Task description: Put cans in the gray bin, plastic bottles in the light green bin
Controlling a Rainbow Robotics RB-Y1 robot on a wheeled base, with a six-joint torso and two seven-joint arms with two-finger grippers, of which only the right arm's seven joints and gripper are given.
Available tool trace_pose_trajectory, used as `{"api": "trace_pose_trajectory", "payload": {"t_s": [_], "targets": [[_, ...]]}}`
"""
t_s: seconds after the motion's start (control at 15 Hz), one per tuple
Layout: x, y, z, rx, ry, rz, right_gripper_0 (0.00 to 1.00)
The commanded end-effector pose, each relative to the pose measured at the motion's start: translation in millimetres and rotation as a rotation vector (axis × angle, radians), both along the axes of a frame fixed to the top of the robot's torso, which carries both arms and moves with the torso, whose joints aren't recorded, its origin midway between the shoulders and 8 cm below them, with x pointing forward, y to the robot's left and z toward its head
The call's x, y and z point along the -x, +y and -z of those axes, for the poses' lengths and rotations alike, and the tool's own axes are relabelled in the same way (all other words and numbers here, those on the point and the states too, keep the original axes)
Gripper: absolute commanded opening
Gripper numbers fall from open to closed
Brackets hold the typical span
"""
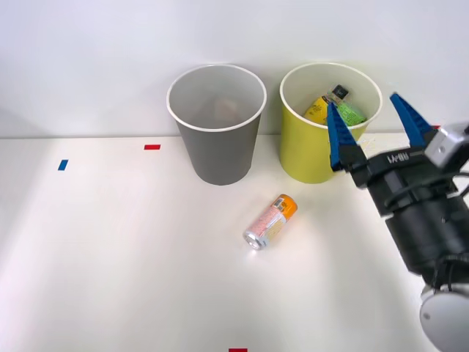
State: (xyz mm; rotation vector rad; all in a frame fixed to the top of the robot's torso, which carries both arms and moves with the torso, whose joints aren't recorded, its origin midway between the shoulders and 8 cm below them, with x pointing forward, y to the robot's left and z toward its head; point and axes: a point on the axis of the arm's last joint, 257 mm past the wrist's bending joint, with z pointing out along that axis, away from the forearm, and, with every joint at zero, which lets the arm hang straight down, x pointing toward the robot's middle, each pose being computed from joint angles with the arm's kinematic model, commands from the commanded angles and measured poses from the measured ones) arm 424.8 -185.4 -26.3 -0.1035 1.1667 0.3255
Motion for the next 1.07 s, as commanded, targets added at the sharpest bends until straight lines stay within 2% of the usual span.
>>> {"api": "trace_pose_trajectory", "payload": {"t_s": [0.07, 0.6, 0.73, 0.87, 1.07], "targets": [[27.1, -4.0, 40.9, -0.064, 0.066, 0.028, 1.0], [70.8, -46.9, 124.4, -0.05, 0.267, 0.195, 1.0], [77.8, -54.9, 140.5, -0.008, 0.315, 0.22, 1.0], [75.2, -67.5, 150.3, 0.08, 0.347, 0.257, 1.0], [64.1, -75.4, 147.9, 0.161, 0.343, 0.316, 1.0]]}}
